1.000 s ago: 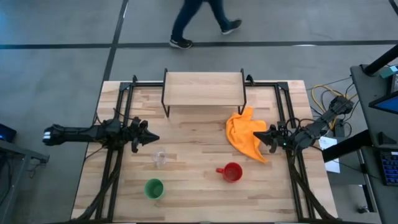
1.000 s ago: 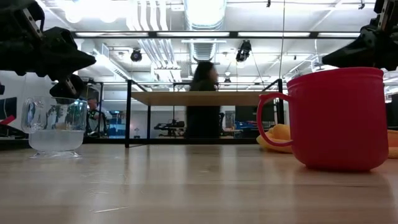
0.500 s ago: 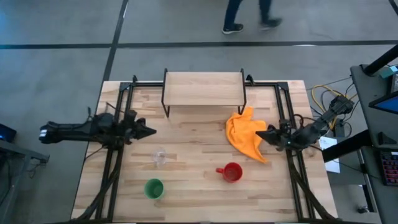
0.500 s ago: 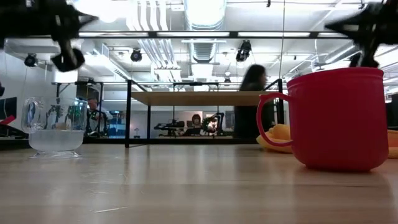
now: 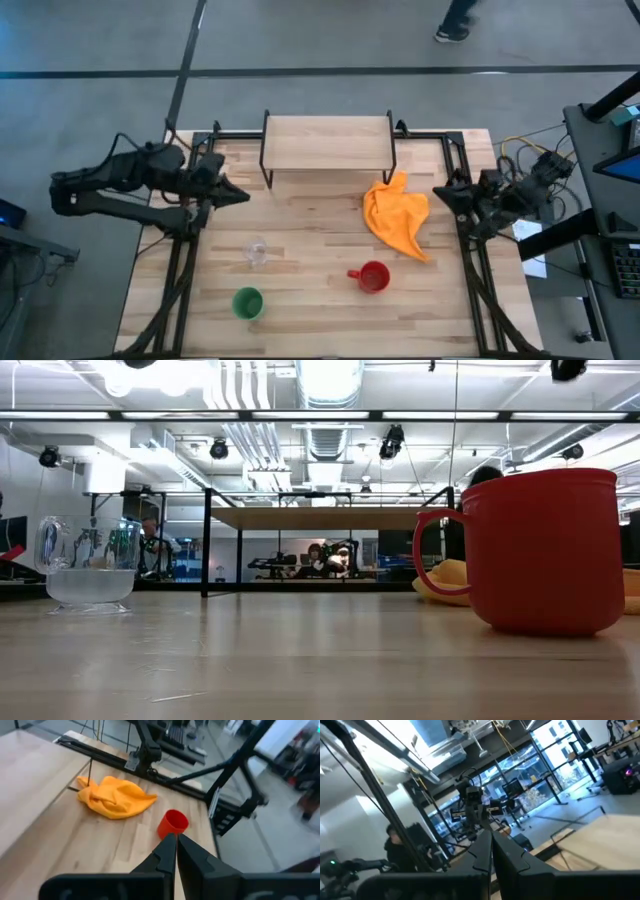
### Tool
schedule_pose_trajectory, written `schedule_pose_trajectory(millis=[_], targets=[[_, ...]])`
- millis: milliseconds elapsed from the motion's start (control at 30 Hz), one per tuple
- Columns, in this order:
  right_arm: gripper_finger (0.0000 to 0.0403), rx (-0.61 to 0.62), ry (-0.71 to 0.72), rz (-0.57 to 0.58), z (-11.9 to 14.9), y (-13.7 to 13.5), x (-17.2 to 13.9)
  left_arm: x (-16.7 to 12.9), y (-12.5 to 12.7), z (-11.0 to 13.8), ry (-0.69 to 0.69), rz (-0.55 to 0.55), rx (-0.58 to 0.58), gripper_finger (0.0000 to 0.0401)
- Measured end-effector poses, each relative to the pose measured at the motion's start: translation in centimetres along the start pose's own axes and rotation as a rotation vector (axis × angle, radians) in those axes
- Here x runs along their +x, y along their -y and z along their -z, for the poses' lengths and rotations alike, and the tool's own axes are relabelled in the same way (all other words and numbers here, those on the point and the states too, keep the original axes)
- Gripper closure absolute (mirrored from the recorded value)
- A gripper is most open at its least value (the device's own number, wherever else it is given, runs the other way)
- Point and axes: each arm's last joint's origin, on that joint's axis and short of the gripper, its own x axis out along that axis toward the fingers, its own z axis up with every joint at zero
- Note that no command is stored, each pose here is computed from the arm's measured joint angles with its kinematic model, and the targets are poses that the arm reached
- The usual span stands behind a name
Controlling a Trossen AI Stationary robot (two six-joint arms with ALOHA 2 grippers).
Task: Stack small to large cups/mugs on shelf
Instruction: Put the transparent mug on the shelf
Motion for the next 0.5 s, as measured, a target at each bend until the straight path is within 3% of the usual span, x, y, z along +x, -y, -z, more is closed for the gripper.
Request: schedule_pose_trajectory(millis=[233, 500], targets=[[0.0394, -0.176, -0.145, 0.039, -4.0, -2.2, 1.1, 1.1, -0.4, 0.5, -0.207, -0.132, -0.139, 0.0401], [0.0394, -0.256, -0.220, 0.061, -5.3, -4.1, 2.7, 4.1, -1.6, 2.8, -0.454, -0.248, -0.183, 0.0401]])
